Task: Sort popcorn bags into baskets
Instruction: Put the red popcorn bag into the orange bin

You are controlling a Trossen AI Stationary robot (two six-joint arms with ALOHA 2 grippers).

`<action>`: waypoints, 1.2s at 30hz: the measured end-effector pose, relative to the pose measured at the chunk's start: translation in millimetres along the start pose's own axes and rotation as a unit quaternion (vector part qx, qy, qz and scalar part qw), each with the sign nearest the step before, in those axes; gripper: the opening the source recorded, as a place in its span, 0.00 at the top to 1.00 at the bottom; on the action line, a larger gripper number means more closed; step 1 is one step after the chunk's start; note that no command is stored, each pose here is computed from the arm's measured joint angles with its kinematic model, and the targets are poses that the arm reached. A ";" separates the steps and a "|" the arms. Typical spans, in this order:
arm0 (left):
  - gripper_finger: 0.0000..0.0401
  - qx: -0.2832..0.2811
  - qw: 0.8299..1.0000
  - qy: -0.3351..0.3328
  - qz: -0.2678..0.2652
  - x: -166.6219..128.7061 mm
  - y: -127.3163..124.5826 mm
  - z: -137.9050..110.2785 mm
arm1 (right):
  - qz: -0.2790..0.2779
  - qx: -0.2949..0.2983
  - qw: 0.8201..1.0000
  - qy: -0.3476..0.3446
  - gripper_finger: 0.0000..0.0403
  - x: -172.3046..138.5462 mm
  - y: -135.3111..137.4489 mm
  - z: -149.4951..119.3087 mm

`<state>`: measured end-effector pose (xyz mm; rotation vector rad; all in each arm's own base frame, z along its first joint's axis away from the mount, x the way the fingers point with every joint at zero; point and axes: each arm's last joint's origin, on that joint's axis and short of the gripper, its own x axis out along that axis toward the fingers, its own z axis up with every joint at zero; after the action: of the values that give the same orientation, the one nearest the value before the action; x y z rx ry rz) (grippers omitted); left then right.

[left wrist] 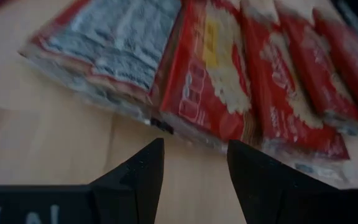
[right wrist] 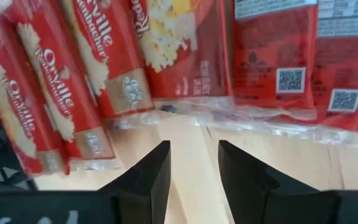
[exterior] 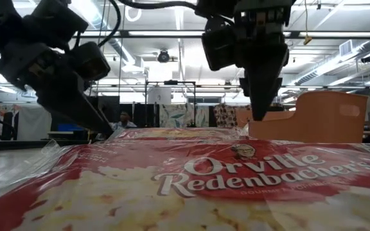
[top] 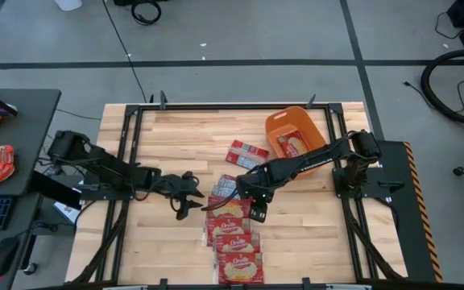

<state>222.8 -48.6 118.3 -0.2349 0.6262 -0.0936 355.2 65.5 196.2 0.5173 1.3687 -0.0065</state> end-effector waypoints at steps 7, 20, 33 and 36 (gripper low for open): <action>0.55 0.004 1.000 0.025 -0.002 16.4 -6.0 -2.2 | 0.010 0.012 1.000 -0.022 0.65 16.1 -7.9 -3.9; 0.55 -0.021 1.000 0.010 -0.008 24.1 -8.0 -0.8 | 0.066 0.002 0.989 -0.134 0.65 36.2 -12.9 2.7; 0.55 -0.020 1.000 -0.010 0.004 24.2 -7.9 2.4 | 0.030 -0.036 0.983 -0.178 0.84 34.5 -13.6 7.5; 0.55 -0.013 1.000 -0.018 0.002 22.7 -8.3 5.0 | 0.028 -0.043 0.982 -0.179 0.92 34.2 -13.8 7.9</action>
<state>243.9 -59.3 111.3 -0.2592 0.5921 -0.0771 365.9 60.5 160.4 0.4565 0.9972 0.0064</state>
